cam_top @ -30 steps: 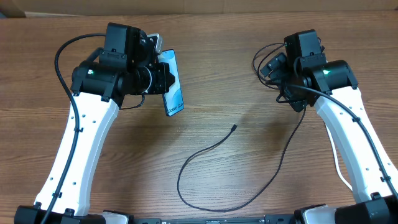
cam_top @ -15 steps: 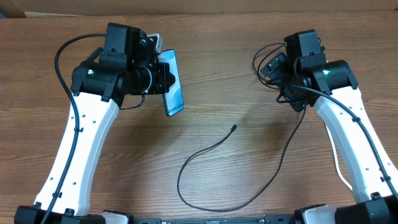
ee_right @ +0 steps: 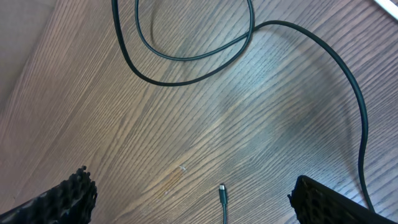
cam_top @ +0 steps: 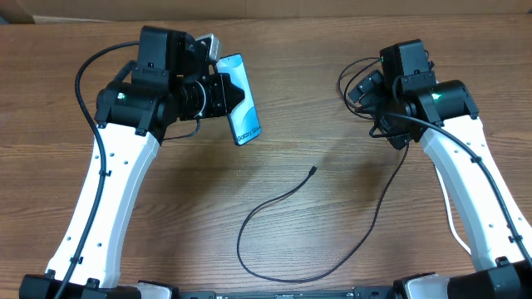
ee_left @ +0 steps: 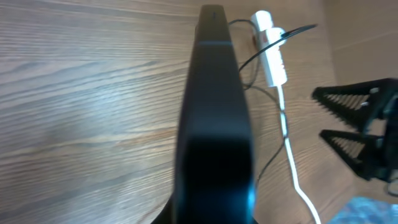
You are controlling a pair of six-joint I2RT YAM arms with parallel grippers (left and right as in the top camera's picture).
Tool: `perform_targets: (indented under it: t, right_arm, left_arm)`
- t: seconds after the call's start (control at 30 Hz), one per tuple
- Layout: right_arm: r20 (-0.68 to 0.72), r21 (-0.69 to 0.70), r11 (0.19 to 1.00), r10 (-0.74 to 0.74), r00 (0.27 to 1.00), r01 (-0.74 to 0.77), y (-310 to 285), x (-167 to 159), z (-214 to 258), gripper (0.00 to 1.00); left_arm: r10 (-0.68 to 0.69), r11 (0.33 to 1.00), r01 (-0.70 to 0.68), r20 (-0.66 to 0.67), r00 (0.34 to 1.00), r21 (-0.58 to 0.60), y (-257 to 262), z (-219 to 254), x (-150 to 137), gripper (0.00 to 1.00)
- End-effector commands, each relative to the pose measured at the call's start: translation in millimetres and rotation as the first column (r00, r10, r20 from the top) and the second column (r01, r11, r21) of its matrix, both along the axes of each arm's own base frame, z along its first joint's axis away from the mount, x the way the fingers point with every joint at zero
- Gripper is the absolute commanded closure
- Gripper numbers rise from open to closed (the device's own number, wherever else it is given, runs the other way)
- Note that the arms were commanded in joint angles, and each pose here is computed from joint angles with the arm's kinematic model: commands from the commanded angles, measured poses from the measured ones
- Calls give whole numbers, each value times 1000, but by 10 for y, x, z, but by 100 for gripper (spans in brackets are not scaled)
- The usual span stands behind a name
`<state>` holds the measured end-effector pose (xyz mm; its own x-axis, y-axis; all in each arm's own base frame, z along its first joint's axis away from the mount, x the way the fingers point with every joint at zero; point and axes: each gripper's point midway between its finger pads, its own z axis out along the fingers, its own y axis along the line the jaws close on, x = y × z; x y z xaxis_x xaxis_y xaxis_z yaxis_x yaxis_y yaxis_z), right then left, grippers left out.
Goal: Plug charger to phone and switch on socket
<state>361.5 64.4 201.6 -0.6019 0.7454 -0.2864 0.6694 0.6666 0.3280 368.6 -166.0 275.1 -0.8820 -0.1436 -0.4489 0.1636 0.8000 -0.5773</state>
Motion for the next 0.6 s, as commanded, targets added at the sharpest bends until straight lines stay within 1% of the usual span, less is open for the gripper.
perform_targets:
  t: [0.0,0.1,0.17,0.37,0.57]
  right_arm:
    - [45,-6,1000,0,999,0,-25,7,149,0]
    - [45,-6,1000,0,999,0,-25,7,149,0]
    - [45,-7,1000,0,999,0,-25,7,149,0]
    - [45,-6,1000,0,999,0,-25,7,149,0]
    - [45,-7,1000,0,999,0,-25,7,149,0]
  left_arm:
    - [-7,997,7,-7,1000,-78,-106,120,-21,96]
    - [49,990,-57,-66,997,-128,-122,138,-16,96]
    - [44,983,-61,-100,994,-172,-180,169,-52,96]
    - [-32,958,-14,-153,988,-286,-336,286,-176,96]
    - [-146,904,61,-170,975,-424,-493,498,-306,96]
